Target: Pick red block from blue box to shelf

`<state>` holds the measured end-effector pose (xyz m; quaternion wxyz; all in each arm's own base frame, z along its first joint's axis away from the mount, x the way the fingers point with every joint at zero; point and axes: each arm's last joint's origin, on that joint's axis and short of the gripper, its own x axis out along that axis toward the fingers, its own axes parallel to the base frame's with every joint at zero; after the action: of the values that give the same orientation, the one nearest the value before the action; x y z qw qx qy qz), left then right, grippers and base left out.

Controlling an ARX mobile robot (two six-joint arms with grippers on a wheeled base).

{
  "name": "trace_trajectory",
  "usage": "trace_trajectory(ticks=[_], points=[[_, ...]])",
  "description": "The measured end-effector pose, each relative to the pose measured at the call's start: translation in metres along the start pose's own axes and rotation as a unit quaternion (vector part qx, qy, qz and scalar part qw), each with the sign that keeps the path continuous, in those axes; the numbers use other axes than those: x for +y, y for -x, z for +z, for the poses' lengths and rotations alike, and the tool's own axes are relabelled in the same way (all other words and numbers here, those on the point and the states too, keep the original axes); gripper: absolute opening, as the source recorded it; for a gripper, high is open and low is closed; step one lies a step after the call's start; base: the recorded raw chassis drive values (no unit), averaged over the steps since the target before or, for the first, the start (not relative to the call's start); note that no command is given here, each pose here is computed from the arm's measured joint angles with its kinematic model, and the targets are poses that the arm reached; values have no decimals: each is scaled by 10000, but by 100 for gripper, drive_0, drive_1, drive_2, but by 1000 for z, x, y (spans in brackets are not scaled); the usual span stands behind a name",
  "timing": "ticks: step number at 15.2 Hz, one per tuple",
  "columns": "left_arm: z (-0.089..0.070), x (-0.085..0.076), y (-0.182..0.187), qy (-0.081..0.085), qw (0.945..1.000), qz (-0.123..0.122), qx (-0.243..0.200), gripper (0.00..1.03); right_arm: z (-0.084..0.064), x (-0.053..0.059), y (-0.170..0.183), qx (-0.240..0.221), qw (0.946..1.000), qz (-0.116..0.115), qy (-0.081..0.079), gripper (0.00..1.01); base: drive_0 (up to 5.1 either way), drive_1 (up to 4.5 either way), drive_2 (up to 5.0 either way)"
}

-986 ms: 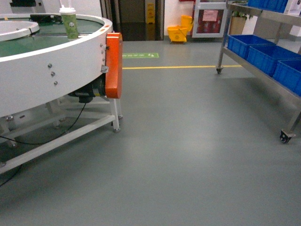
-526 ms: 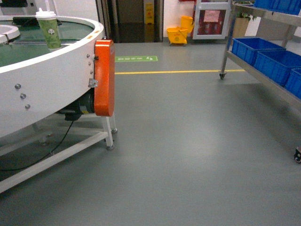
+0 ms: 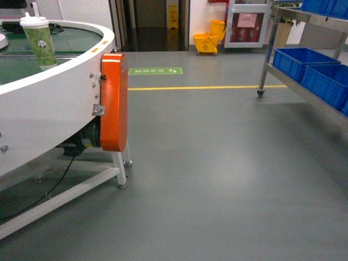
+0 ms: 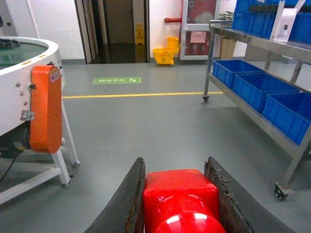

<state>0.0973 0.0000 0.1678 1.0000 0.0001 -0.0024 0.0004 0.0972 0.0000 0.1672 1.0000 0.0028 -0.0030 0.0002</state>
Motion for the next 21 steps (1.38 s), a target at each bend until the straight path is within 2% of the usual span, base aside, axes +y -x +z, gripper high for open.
trace_trajectory(ticks=[10, 21], points=[[0, 0, 0, 0, 10000, 0, 11, 98, 0, 0, 0, 19, 10000, 0, 0, 28, -3, 421, -428], [0, 0, 0, 0, 10000, 0, 11, 98, 0, 0, 0, 15, 10000, 0, 0, 28, -141, -141, -141]])
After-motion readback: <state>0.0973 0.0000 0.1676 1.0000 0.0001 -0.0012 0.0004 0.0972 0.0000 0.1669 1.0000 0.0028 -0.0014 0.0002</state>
